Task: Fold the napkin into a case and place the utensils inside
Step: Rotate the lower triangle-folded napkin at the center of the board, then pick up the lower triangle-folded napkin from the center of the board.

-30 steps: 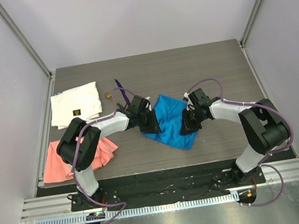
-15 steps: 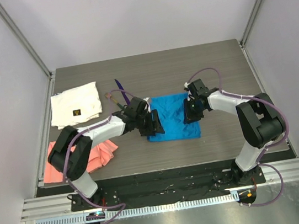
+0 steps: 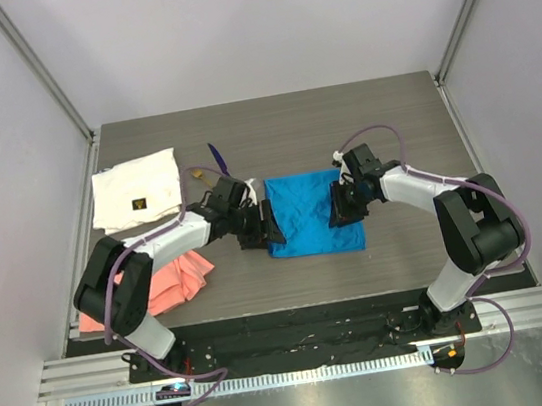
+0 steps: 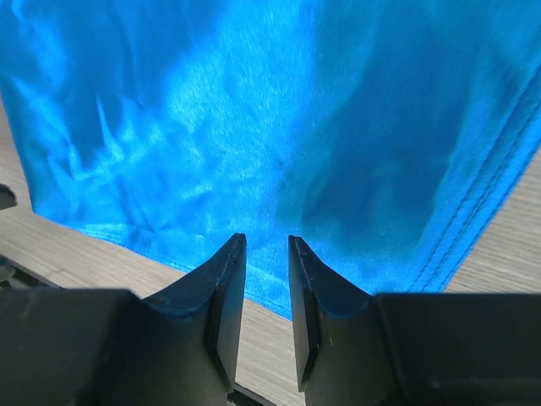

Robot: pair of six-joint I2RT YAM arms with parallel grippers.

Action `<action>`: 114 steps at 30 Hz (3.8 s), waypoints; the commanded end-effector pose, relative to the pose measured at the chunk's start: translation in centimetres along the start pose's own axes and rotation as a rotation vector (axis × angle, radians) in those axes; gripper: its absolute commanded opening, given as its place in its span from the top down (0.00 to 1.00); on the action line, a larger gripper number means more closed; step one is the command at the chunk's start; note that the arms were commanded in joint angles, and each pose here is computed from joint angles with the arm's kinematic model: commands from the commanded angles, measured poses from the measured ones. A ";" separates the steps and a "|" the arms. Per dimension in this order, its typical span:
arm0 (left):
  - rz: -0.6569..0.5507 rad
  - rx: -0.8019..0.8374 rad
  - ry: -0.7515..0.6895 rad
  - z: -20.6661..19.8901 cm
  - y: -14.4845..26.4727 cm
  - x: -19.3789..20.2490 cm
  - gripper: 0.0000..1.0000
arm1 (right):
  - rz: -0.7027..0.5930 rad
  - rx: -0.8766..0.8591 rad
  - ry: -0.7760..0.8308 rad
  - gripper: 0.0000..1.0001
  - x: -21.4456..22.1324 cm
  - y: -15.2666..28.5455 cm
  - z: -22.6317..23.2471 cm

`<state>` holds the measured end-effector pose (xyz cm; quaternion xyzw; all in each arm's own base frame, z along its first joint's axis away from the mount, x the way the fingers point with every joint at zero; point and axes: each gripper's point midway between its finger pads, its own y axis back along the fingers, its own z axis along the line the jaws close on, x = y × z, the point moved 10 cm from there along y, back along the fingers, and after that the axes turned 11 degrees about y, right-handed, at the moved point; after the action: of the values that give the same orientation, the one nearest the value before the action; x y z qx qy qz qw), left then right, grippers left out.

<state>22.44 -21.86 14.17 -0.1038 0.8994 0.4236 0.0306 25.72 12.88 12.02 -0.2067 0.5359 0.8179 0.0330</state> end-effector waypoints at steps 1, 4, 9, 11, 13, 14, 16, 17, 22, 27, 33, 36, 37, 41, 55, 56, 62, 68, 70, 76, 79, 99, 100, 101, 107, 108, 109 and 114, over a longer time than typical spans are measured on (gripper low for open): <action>0.030 0.032 -0.017 0.5 -0.6 0.4 0.40 | -0.037 -0.056 0.007 0.68 0.1 0.4 0.7; 0.022 0.031 -0.036 0.8 -0.9 0.4 0.41 | -0.033 -0.060 0.008 0.68 0.4 0.3 0.6; 0.018 0.058 -0.063 0.6 -1.5 -0.1 0.44 | -0.021 -0.068 0.001 0.69 0.9 -0.1 0.5; 0.006 0.055 -0.071 0.4 -1.5 -0.2 0.46 | -0.022 -0.071 0.003 0.69 0.9 -0.2 0.5; 0.009 0.042 -0.069 0.7 -1.8 -0.2 0.46 | -0.016 -0.073 0.001 0.69 1.0 -0.3 0.5; 0.012 0.039 -0.072 0.7 -1.9 -0.3 0.46 | -0.021 -0.076 0.000 0.69 0.9 -0.3 0.5; 0.022 0.030 -0.064 1.0 -2.3 -0.3 0.45 | -0.019 -0.078 0.000 0.69 0.9 -0.4 0.5; 0.028 0.028 -0.060 1.2 -2.5 -0.2 0.45 | -0.018 -0.078 -0.002 0.69 0.9 -0.4 0.4; 0.032 0.008 -0.042 1.8 -2.9 0.1 0.45 | 0.008 -0.075 -0.018 0.71 1.5 -1.2 0.2; 0.038 -0.002 -0.022 2.5 -3.3 0.5 0.49 | 0.039 -0.071 -0.040 0.73 2.5 -2.2 -0.2; 0.068 0.014 0.050 2.7 -3.8 0.8 0.73 | 0.047 -0.065 -0.040 0.73 2.8 -2.5 -0.3; 0.076 0.029 0.082 2.7 -3.5 0.7 0.88 | 0.051 -0.049 -0.032 0.73 2.9 -2.4 -0.4; 0.082 0.028 0.099 2.7 -3.3 0.5 0.93 | 0.052 -0.044 -0.027 0.73 2.9 -2.3 -0.4; 0.094 0.035 0.126 2.8 -2.4 0.1 1.00 | 0.052 -0.001 -0.007 0.74 2.8 -1.9 -0.6; 0.169 0.058 0.169 4.1 -2.7 0.0 1.00 | -0.212 0.110 0.316 0.48 -0.4 2.8 3.5; 0.171 0.057 0.172 4.2 -2.7 0.1 1.00 | -0.267 0.100 0.363 0.42 -0.5 3.3 4.4; 0.153 0.044 0.163 4.5 -2.3 -0.3 1.00 | -0.291 0.017 0.770 0.14 1.4 2.8 7.9; 0.136 0.054 0.153 4.3 -2.3 -0.6 1.00 | -0.148 0.113 1.299 0.10 3.0 1.4 8.5; 0.130 0.051 0.150 4.3 -2.2 -0.6 1.00 | -0.102 0.059 1.394 0.12 3.0 1.3 8.7; 0.123 0.038 0.160 4.3 -2.3 -0.7 1.00 | 0.039 -0.089 1.584 0.16 3.5 0.6 8.5; 0.112 0.042 0.160 4.1 -2.0 -0.8 1.00 | 0.098 -0.107 1.625 0.16 3.7 -0.4 8.2; 0.117 0.064 0.156 3.6 -1.5 -0.8 1.00 | 0.124 -0.261 1.613 0.25 1.0 -3.7 8.1; 0.116 0.065 0.155 3.6 -1.5 -0.8 1.00 | 0.115 -0.279 1.606 0.25 0.7 -3.7 8.1; 0.114 0.066 0.154 3.5 -1.5 -0.8 1.00 | 0.122 -0.285 1.605 0.25 0.8 -4.0 8.0; 0.107 0.077 0.152 3.4 -1.3 -0.8 1.00 | 0.177 -0.328 1.573 0.30 2.2 -4.8 7.2; 0.108 0.076 0.153 3.5 -1.3 -0.8 1.00 | 0.178 -0.330 1.570 0.31 2.6 -5.0 7.0; 0.107 0.079 0.153 3.4 -1.3 -0.8 1.00 | 0.179 -0.330 1.564 0.30 2.8 -5.0 6.9; 0.107 0.079 0.156 3.4 -1.3 -0.7 1.00 | 0.169 -0.310 1.553 0.30 2.5 -5.3 6.7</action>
<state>23.20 -20.00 9.74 -0.0771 0.9131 0.3943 -0.0694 23.52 21.20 10.54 -0.6958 0.3022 0.4974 -0.4209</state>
